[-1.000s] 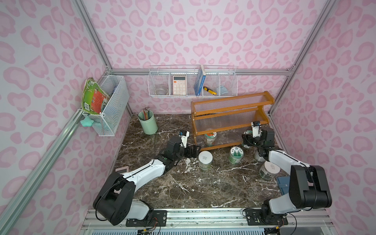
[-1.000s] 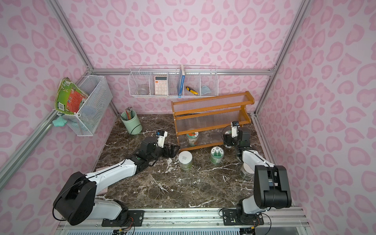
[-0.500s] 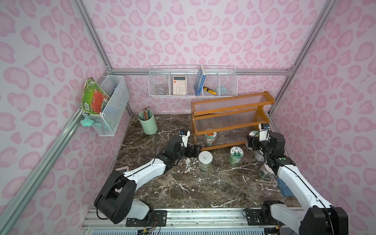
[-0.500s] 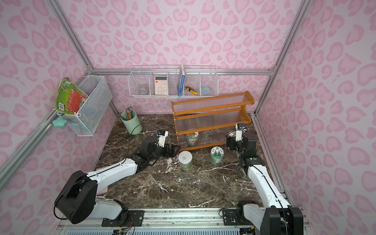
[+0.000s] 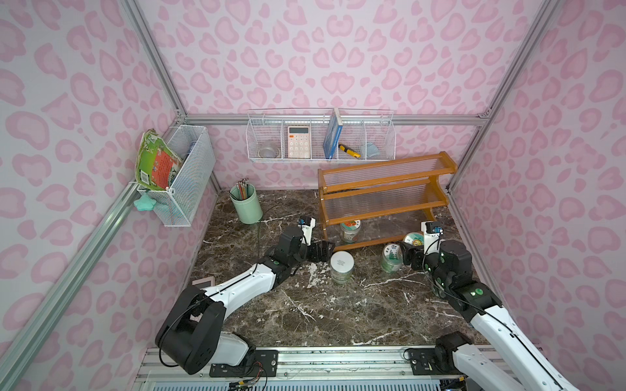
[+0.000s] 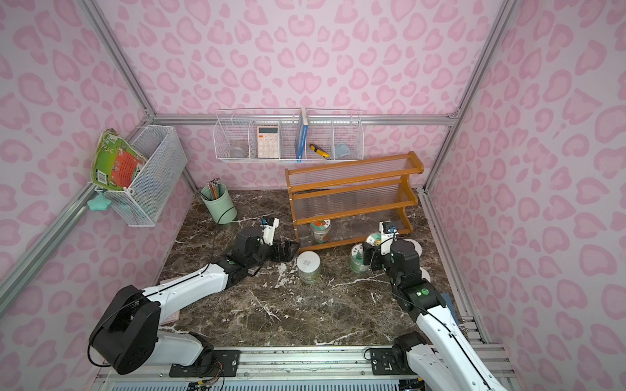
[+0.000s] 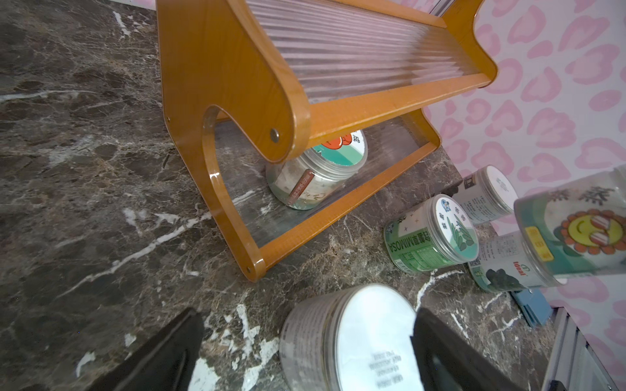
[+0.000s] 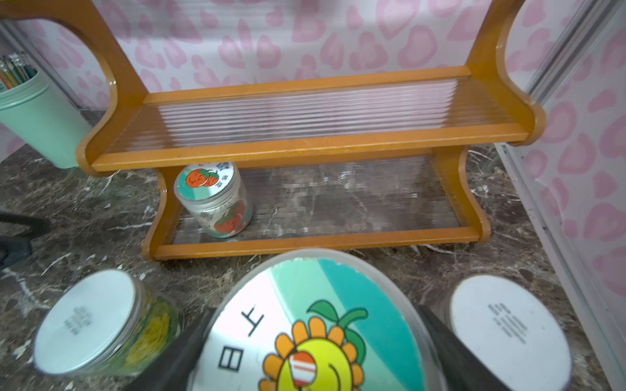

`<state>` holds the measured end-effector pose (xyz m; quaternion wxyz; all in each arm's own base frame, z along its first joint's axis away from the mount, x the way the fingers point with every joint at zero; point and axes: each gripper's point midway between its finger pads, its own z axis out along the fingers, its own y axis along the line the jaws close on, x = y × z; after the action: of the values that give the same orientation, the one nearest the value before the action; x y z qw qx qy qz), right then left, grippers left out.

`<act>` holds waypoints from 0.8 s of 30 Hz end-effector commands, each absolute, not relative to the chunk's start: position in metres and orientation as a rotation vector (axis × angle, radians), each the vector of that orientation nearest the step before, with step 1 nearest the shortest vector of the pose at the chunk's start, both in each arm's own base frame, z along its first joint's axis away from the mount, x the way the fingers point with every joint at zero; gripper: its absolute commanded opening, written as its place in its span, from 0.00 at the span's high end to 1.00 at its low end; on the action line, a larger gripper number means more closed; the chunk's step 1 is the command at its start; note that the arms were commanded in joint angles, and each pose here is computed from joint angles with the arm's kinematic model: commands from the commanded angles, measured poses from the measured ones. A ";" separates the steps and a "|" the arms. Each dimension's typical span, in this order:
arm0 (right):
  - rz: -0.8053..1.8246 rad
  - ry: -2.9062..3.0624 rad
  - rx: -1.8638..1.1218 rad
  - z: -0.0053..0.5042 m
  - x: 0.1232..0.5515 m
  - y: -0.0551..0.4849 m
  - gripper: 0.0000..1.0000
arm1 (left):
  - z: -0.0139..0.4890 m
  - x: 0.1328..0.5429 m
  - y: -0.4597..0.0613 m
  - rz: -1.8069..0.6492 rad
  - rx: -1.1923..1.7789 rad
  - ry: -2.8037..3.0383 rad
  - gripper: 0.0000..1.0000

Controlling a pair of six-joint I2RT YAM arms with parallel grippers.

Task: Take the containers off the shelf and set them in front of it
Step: Place the container at the center of the board.

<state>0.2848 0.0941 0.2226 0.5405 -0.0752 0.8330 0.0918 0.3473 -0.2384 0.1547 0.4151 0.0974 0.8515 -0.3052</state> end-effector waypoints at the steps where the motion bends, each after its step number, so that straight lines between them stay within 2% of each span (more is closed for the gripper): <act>1: 0.183 2.004 -0.109 0.217 0.273 0.089 0.32 | 0.156 0.348 -0.239 -0.761 0.253 2.136 0.00; 13: 0.236 2.065 -0.100 0.176 0.240 0.123 0.33 | 0.157 0.346 -0.242 -0.747 0.259 2.136 0.00; 24: 0.224 2.063 0.027 0.150 0.235 0.116 0.33 | 0.156 0.344 -0.243 -0.734 0.263 2.138 0.01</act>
<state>0.2312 0.1200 0.1472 0.4931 -0.0317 0.8654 0.0836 0.3421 -0.2431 0.1514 0.4119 0.1015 0.8556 -0.2965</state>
